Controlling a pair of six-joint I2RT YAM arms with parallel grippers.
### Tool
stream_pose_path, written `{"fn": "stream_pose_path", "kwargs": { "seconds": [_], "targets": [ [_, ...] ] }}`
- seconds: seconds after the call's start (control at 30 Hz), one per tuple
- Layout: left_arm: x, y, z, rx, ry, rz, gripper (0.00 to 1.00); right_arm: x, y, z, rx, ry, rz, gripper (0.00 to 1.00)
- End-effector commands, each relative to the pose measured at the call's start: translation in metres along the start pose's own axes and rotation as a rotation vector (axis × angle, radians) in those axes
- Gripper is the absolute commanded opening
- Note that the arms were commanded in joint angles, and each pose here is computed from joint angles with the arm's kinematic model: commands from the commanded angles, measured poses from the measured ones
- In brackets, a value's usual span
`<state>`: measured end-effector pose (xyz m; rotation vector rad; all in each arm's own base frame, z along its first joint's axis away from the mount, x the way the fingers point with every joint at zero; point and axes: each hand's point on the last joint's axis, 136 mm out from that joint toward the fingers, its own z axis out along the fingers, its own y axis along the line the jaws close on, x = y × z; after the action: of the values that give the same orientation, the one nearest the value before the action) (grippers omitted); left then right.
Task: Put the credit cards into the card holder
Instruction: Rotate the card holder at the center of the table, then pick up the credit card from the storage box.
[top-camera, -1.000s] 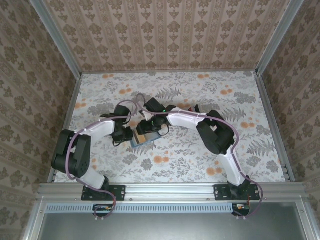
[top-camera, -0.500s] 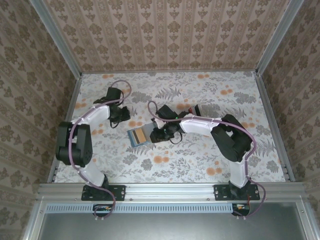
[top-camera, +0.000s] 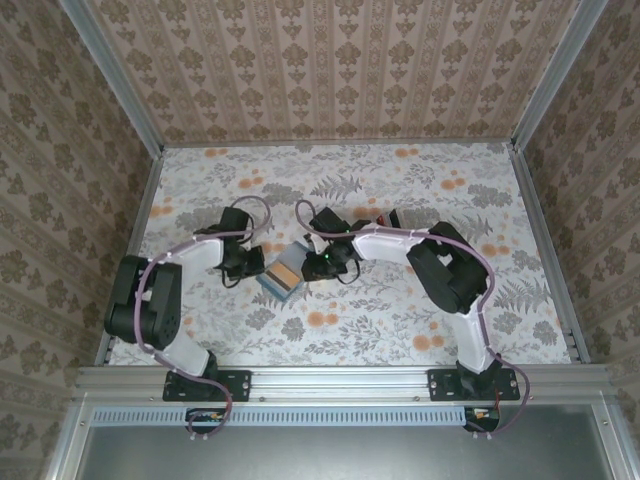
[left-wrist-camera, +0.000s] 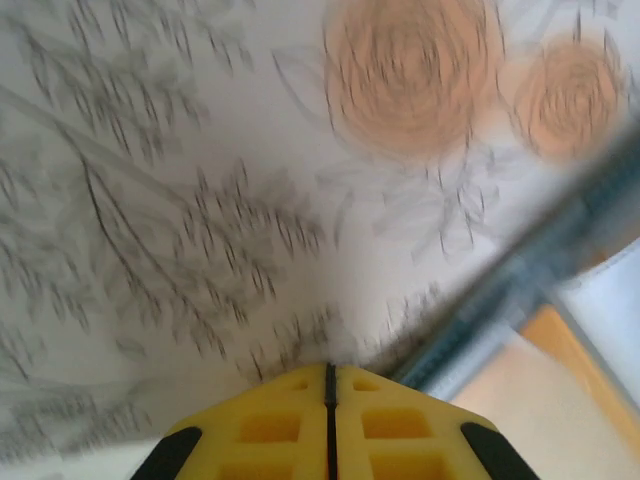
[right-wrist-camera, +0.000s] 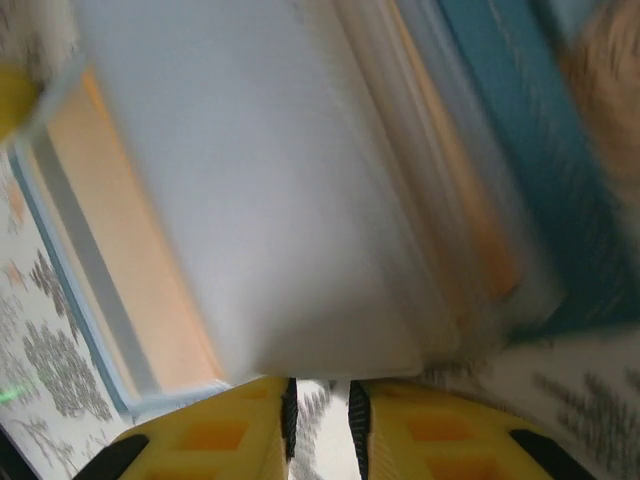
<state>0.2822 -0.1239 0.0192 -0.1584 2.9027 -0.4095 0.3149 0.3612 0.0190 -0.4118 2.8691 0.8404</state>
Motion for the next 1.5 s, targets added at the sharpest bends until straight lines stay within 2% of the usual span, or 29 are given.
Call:
{"fn": "stream_pose_path", "kwargs": {
  "seconds": [0.0,0.2,0.43,0.63,0.77,0.93,1.2,1.33,1.47],
  "targets": [
    [0.034,-0.012,-0.001,0.022,0.063,-0.041,0.09,-0.061,-0.017,0.006,0.049,-0.149,-0.029,0.25],
    [0.051,-0.044,0.009,0.048,0.054,-0.003,0.09,-0.092,-0.006,0.008,0.029,-0.123,-0.108,0.26],
    [0.047,-0.081,0.025,0.078,0.051,0.047,0.11,-0.095,-0.003,0.007,-0.017,-0.07,-0.138,0.26],
    [0.034,-0.116,0.028,0.117,0.028,0.079,0.14,-0.108,0.003,-0.033,0.0,-0.134,-0.167,0.27],
    [0.025,-0.119,0.008,0.115,-0.023,0.093,0.15,-0.12,0.01,-0.07,-0.002,-0.205,-0.19,0.28],
    [0.005,-0.115,-0.033,0.112,-0.113,0.106,0.2,-0.126,0.01,-0.116,-0.002,-0.28,-0.184,0.28],
    [-0.04,-0.083,-0.091,0.133,-0.286,0.045,0.29,-0.123,-0.005,-0.166,0.026,-0.363,-0.154,0.28],
    [-0.055,-0.081,-0.104,0.156,-0.338,0.053,0.32,-0.115,-0.023,-0.18,0.074,-0.398,-0.122,0.29],
    [-0.063,-0.102,-0.098,0.216,-0.316,0.09,0.35,-0.104,-0.059,-0.199,0.11,-0.424,-0.031,0.35]
  ]
}}
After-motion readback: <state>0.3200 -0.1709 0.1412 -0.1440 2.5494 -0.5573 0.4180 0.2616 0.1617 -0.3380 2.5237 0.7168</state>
